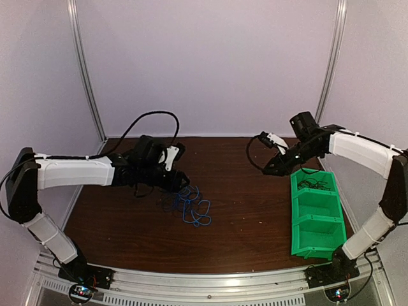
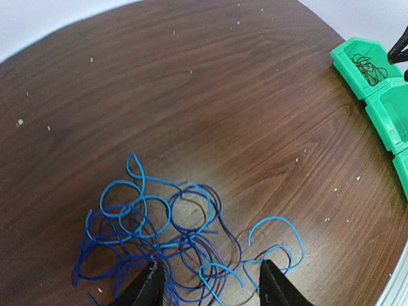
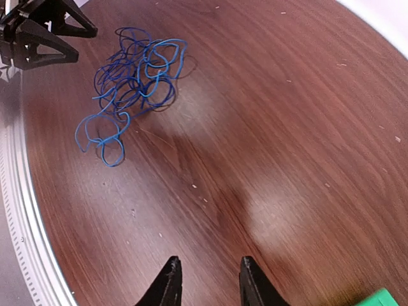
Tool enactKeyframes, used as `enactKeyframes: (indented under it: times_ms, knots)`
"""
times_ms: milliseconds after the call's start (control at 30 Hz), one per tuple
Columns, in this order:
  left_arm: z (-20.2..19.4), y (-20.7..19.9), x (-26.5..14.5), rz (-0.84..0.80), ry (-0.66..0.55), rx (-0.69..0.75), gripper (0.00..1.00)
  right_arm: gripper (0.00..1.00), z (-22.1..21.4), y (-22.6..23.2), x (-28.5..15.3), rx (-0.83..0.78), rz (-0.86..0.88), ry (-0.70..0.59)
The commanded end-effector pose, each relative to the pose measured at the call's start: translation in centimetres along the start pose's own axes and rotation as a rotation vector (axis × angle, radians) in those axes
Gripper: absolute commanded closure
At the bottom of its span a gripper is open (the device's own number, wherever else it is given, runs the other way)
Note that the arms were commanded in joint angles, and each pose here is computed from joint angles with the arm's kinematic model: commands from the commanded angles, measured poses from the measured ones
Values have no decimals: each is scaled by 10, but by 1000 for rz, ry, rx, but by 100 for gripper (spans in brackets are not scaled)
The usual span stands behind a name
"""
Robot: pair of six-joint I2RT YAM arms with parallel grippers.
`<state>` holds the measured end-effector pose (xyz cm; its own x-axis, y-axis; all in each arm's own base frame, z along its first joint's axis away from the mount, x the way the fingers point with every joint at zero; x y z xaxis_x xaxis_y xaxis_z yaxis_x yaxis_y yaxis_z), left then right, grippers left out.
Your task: Untangle the cables
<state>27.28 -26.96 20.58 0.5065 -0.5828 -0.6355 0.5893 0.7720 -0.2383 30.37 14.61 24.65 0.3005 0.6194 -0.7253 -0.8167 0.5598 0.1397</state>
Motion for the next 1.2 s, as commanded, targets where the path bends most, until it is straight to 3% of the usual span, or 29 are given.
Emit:
enactKeyframes:
  times_ms: [0,167,300,600,733,867,933,1000,1067,1167]
  knots:
    - [-14,5,4,-24,-12,-94,49,67,23,22,63,-3,159,20]
    - [-31,10,7,-20,-11,-135,50,59,34,41,128,42,341,74]
    - [-38,11,0,-51,-114,-194,48,52,39,51,165,114,463,94]
    - [-55,21,9,-35,-188,-311,50,52,26,69,223,190,606,181]
    - [-60,24,11,-22,-199,-318,51,57,21,76,234,199,659,205]
    - [-62,27,14,14,-205,-319,52,78,22,78,235,193,687,198]
    - [-62,27,17,11,-197,-315,52,79,25,79,232,185,704,194]
    - [-62,27,18,9,-195,-308,53,74,27,81,229,198,728,195]
    - [-63,28,18,18,-190,-306,53,62,26,83,228,216,759,208]
    - [-63,29,16,35,-189,-298,53,57,19,87,229,207,742,236]
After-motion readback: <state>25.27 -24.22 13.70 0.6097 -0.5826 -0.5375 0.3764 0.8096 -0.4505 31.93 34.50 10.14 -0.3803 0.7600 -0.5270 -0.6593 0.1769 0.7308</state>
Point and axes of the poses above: each gripper's point midway between its finger pads, its own x axis out along the fingers, its own y axis along the line the jaws close on, z = x × y, the point moved 9 cm from there along -x, back along the fingers, and after that the axes turned 2 degrees about -x, right-handed, at the moved point
